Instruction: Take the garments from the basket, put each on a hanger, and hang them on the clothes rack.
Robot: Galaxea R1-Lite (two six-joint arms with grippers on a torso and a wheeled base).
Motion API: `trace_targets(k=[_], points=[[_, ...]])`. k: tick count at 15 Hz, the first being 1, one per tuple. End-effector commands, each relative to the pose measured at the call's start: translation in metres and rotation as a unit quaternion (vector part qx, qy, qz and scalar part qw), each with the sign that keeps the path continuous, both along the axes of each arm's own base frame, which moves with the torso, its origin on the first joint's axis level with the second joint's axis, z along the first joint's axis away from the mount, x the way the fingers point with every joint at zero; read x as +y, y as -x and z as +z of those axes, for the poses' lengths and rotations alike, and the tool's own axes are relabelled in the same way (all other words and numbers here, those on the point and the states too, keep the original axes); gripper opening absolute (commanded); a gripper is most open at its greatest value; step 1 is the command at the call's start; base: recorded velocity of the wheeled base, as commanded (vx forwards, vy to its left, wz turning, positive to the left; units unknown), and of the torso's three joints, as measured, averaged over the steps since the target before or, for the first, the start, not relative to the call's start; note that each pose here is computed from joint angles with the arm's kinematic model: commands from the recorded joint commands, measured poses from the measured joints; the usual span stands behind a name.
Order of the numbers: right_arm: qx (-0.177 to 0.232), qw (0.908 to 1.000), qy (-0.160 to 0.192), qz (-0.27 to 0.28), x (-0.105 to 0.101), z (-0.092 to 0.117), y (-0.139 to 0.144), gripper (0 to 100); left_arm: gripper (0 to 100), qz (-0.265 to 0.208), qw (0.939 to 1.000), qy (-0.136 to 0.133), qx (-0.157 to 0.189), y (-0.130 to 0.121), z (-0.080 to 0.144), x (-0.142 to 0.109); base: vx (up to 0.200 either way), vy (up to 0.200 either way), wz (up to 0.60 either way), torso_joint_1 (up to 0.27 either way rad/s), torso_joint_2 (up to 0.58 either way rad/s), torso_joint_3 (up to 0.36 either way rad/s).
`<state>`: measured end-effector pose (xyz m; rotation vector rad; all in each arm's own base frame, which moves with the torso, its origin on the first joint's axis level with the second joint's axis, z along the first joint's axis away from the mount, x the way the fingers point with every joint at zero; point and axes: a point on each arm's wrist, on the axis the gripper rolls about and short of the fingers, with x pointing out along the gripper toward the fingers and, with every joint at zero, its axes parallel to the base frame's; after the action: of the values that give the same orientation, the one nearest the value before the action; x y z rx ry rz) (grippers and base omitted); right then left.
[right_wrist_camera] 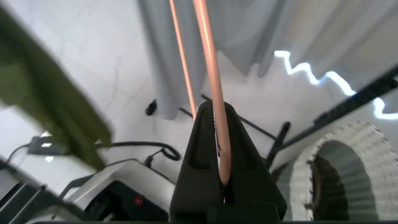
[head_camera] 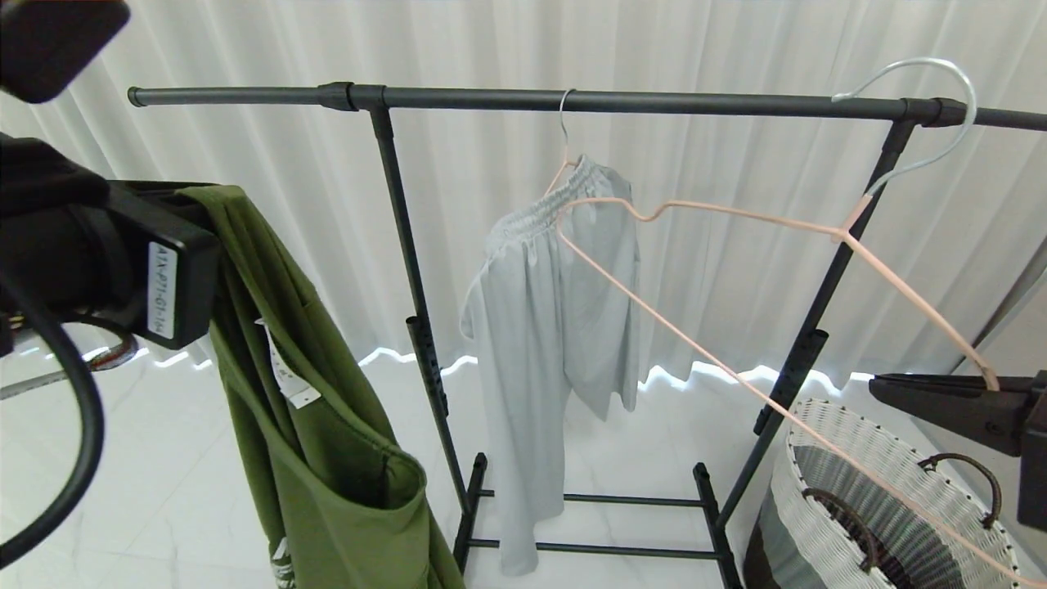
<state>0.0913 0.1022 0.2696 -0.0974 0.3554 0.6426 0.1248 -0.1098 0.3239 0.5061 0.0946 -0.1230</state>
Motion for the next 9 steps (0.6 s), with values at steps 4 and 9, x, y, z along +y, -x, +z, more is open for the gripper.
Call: trace_targets(k=[4,9], points=[[0.003,0.9966,0.001,0.082,0.015,-0.001,0.017,0,0,0.022,0.9985,0.046,0.023,-0.035,-0.002,-0.035,0.000,0.000,0.00,0.000,0.00,0.000],[0.012,0.9856,0.009,0.168,0.033,-0.005,0.036,0,0,0.036,0.9952,0.087,0.025,-0.051,0.002,-0.048,0.000,0.000,0.00,0.000,0.00,0.000]])
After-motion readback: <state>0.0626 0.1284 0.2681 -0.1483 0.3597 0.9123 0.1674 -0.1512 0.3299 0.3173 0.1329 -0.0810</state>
